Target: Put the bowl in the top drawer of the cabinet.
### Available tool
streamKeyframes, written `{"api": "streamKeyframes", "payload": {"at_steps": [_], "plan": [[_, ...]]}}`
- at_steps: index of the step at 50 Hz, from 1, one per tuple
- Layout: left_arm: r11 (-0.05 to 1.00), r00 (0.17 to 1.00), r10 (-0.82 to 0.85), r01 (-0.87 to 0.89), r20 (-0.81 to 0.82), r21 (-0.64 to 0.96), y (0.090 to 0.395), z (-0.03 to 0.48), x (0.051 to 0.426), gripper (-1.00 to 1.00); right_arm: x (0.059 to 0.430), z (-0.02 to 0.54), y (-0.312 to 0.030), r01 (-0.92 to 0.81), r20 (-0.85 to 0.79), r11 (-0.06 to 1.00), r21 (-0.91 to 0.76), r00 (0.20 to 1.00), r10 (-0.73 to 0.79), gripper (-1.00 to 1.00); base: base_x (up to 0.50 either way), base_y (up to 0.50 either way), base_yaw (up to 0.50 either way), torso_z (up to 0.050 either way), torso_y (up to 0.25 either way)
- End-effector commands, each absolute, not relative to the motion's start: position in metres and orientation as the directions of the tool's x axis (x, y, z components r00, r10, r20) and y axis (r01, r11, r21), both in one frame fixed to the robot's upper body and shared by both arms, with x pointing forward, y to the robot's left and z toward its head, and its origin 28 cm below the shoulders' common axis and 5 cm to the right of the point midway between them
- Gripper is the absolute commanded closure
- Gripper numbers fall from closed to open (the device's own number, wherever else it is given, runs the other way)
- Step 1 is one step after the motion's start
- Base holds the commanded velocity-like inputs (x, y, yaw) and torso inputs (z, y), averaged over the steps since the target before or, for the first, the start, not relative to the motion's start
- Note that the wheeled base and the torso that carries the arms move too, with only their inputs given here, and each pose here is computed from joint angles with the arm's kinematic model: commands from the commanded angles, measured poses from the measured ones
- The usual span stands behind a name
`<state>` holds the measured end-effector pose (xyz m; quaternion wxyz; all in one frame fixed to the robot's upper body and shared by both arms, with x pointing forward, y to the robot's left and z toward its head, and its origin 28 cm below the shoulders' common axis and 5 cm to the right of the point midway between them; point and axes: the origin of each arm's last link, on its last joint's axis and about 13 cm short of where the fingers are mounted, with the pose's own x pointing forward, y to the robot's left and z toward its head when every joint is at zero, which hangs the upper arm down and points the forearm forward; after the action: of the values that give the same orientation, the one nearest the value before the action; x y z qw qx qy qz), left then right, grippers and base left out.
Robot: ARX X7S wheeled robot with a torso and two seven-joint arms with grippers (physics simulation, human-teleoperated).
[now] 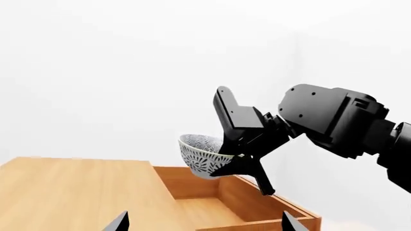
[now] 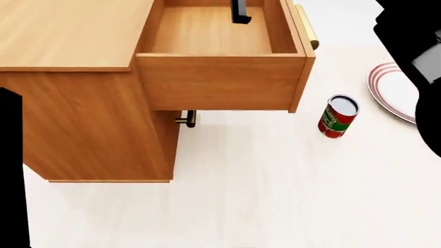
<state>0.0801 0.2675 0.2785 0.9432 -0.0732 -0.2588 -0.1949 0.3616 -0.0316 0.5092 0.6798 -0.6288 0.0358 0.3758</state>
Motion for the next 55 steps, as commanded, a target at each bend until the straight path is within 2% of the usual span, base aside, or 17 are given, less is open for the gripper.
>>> {"api": "streamKeyframes", "payload": {"at_steps": [1,23,24,49,55], "plan": [[0.912,0.788,-0.332,0.409,0.519,-0.038,0.267,0.279,0.079,-1.00,0.359,0.513,-0.031,-0.555,-0.530,-0.091,-0.827,0.716,0.454,1.00,0.00,0.00,0.00,0.000,-0.117],[0.911,0.790,-0.330,0.410,0.517,-0.045,0.267,0.277,0.082,-1.00,0.360,0.511,-0.031,-0.591,-0.567,-0.099,-0.801,0.694,0.444,1.00,0.00,0.00,0.00,0.000,-0.077],[0.911,0.790,-0.330,0.410,0.517,-0.045,0.267,0.277,0.082,-1.00,0.360,0.511,-0.031,-0.590,-0.566,-0.099,-0.801,0.694,0.444,-1.00,0.00,0.00,0.00,0.000,0.000],[0.908,0.790,-0.333,0.415,0.515,-0.049,0.266,0.277,0.079,-1.00,0.355,0.518,-0.033,-0.590,-0.559,-0.087,-0.803,0.695,0.452,-1.00,0.00,0.00,0.00,0.000,0.000],[0.907,0.789,-0.335,0.417,0.514,-0.049,0.266,0.277,0.078,-1.00,0.353,0.522,-0.033,-0.611,-0.579,-0.095,-0.786,0.673,0.460,-1.00,0.00,0.00,0.00,0.000,0.165]]}}
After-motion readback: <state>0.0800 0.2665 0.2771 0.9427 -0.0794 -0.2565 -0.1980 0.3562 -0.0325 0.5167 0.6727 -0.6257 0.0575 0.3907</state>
